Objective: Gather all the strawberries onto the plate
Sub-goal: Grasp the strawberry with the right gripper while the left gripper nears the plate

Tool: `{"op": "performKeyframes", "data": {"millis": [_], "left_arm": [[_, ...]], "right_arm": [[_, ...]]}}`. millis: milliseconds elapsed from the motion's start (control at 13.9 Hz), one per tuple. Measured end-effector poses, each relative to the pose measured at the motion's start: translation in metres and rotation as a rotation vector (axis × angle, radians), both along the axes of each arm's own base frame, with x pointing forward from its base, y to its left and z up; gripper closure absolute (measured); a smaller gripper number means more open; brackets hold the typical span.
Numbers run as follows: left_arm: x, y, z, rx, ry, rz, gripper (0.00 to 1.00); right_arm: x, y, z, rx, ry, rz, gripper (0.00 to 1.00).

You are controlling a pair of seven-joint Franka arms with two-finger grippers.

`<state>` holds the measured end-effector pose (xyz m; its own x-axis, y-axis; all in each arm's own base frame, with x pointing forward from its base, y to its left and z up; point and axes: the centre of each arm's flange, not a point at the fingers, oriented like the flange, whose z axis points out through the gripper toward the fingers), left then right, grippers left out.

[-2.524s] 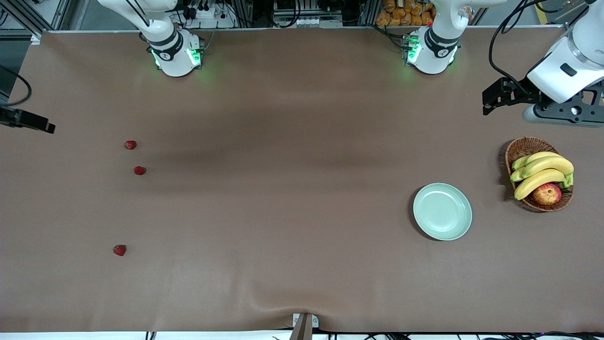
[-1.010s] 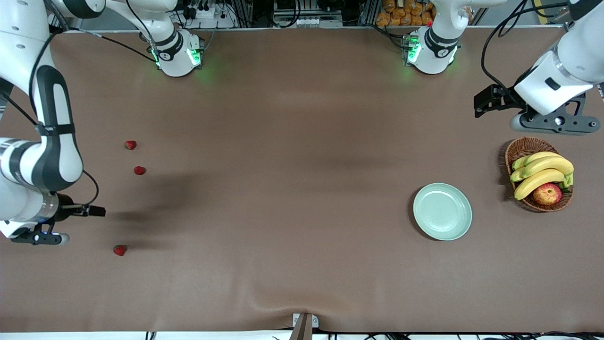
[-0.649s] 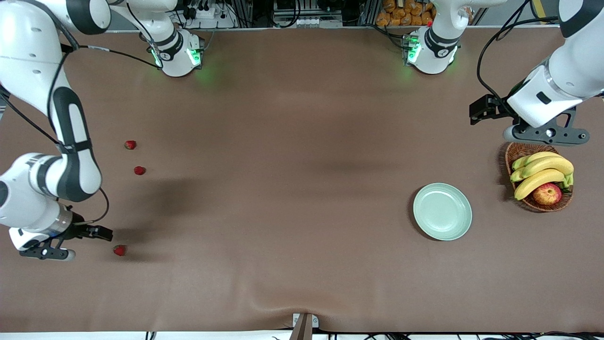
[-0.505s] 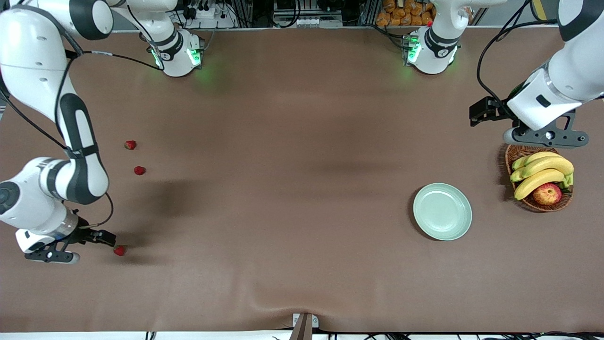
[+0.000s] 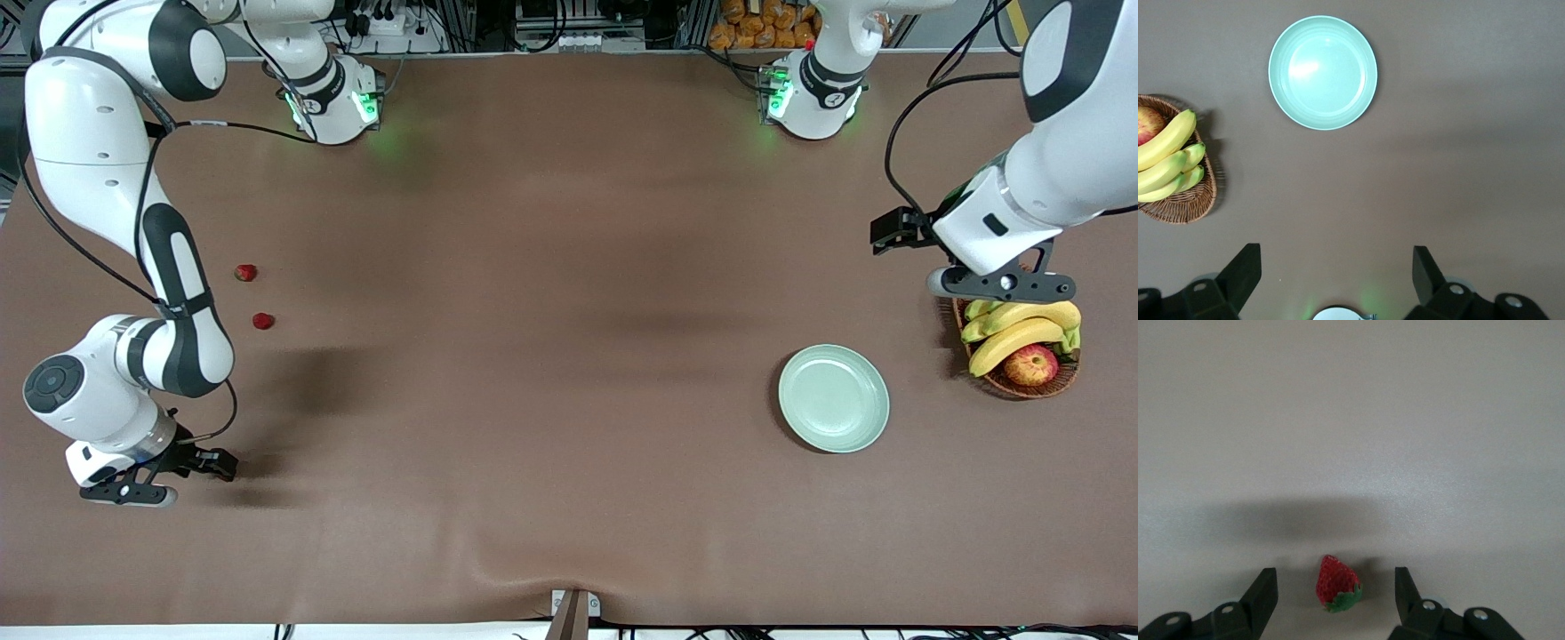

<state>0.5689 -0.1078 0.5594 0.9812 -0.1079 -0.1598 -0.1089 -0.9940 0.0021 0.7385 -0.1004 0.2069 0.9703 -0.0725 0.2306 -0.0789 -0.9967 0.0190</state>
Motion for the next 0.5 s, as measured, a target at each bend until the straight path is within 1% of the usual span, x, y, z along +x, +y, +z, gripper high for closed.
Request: {"op": "performKeyframes", "data": {"millis": [144, 216, 288, 433, 505], "left_arm": [[0.005, 0.000, -0.010, -0.003, -0.009, 0.001, 0.00], [0.008, 0.000, -0.017, -0.004, -0.009, 0.002, 0.00], [0.012, -0.001, -0.024, -0.005, -0.007, 0.002, 0.00], [0.018, -0.001, -0.037, -0.005, 0.004, 0.003, 0.00], [0.020, -0.001, -0.042, -0.005, 0.009, 0.003, 0.00]], "right_arm": [[-0.001, -0.001, -0.006, 0.005, 0.005, -0.006, 0.22], [-0.001, -0.001, -0.010, 0.012, -0.001, -0.012, 0.24], [0.000, 0.000, -0.014, 0.015, -0.011, -0.016, 0.24], [-0.001, 0.003, -0.025, 0.018, -0.017, -0.017, 0.27], [-0.001, 0.003, -0.029, 0.018, -0.015, -0.017, 0.37]]}}
